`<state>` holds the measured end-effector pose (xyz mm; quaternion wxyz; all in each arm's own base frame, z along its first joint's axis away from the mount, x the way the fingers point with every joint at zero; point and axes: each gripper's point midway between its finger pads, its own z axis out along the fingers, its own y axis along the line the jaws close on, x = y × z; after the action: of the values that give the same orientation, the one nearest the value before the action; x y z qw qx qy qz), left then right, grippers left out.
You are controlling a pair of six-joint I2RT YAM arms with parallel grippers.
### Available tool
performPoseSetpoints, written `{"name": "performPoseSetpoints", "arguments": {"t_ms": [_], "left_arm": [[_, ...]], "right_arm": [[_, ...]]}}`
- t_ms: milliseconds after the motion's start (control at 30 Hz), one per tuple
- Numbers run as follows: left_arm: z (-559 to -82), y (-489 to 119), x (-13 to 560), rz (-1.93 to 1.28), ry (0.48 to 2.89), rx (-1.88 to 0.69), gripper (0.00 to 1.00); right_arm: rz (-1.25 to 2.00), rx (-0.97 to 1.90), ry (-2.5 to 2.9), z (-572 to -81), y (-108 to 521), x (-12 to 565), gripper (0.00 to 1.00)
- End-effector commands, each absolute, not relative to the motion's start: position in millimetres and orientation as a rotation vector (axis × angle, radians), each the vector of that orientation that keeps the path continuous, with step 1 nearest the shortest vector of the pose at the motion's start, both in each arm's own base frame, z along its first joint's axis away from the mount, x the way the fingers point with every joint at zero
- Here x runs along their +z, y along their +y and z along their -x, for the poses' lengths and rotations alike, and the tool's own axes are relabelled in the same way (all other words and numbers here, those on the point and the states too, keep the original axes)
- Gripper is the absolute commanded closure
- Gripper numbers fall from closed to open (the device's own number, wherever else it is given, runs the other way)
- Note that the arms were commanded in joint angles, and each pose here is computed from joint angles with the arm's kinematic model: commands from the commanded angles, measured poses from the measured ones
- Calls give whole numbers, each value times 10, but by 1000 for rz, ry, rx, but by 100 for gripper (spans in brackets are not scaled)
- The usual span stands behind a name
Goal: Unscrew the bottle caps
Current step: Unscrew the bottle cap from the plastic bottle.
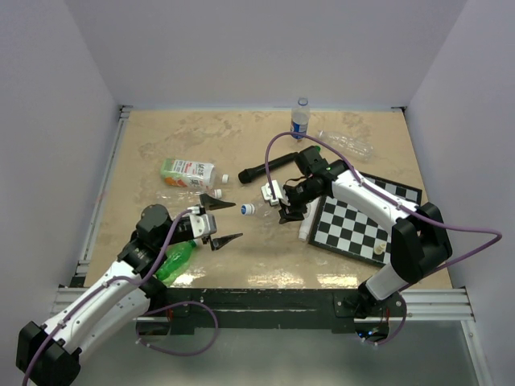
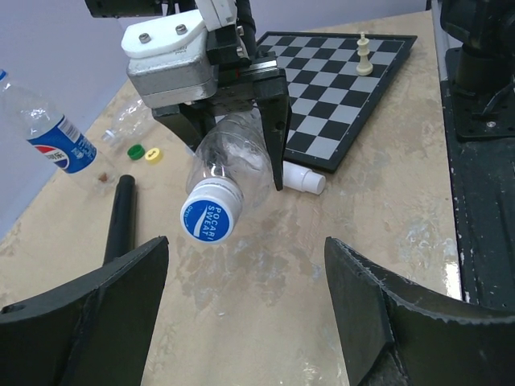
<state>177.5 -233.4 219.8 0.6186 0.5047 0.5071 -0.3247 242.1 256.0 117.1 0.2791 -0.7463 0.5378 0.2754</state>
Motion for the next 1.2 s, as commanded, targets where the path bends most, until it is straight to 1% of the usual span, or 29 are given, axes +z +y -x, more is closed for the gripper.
{"name": "performPoseSetpoints", "arguments": {"t_ms": [0,1167], "left_arm": [[-1735,-2387,2303,-1175,1100,-775,18],[-1747,-2433,2291,-1182,1107,-808,19]], "right_arm": [[2000,749,1393,-2428,2625,1285,91],[2003,754,1394,-2426,2626,1274,91]]}}
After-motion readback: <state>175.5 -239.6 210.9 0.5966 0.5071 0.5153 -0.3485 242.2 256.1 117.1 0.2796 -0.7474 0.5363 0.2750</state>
